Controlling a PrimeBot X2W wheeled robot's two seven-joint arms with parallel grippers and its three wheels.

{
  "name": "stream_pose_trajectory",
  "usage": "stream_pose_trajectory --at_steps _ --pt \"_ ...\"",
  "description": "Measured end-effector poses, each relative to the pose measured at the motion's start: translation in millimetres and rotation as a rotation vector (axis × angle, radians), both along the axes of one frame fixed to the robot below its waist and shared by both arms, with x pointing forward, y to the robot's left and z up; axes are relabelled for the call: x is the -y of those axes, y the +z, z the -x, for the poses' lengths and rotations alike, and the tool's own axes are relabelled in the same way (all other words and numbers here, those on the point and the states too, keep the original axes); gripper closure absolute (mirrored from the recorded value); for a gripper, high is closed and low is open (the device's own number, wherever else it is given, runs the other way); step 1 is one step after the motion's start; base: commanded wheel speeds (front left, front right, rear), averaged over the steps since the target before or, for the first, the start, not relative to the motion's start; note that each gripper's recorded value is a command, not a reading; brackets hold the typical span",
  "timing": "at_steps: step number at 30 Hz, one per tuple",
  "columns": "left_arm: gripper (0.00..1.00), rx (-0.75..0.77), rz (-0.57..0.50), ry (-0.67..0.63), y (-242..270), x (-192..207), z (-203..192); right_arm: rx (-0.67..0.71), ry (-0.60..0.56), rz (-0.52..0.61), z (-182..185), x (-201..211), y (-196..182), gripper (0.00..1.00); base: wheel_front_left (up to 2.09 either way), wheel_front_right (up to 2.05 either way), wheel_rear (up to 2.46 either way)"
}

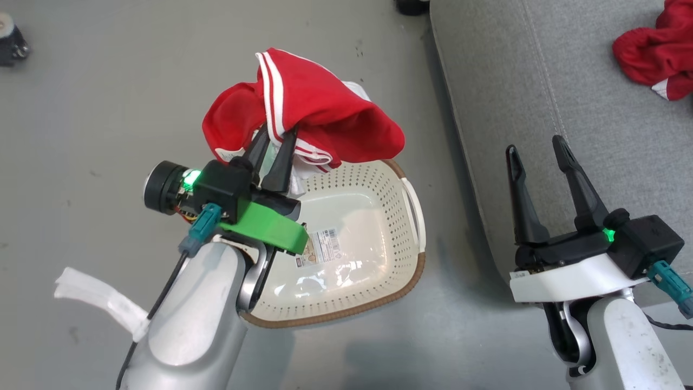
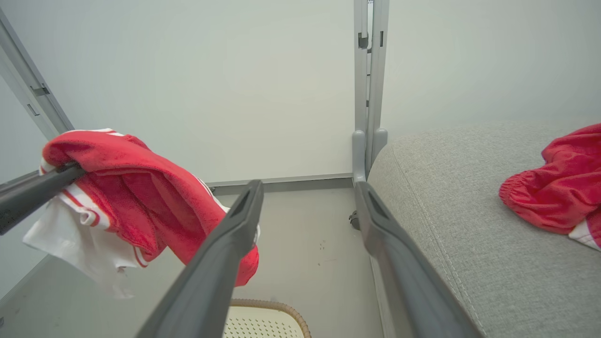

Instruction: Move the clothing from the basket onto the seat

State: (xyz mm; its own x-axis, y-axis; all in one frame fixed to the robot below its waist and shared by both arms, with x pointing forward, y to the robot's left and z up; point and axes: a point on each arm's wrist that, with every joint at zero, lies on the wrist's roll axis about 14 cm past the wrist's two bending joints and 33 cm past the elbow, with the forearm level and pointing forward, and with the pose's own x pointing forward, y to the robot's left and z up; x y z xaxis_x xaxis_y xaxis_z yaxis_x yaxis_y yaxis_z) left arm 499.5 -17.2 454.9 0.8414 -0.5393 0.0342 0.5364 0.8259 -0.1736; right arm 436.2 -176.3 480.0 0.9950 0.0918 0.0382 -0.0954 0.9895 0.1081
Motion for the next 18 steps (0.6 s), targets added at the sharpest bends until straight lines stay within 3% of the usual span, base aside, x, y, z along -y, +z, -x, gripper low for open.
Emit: stream_pose_trajectory --at_steps 10,18 --pt "1.0 0.199 0.092 0.136 92 -45 23 0.025 0.047 0.001 23 -16 26 0.0 0.0 0.0 0.0" --pt "1.0 0.255 0.105 0.182 119 -62 59 0.027 0.081 -0.003 47 -28 39 0.0 0.0 0.0 0.0"
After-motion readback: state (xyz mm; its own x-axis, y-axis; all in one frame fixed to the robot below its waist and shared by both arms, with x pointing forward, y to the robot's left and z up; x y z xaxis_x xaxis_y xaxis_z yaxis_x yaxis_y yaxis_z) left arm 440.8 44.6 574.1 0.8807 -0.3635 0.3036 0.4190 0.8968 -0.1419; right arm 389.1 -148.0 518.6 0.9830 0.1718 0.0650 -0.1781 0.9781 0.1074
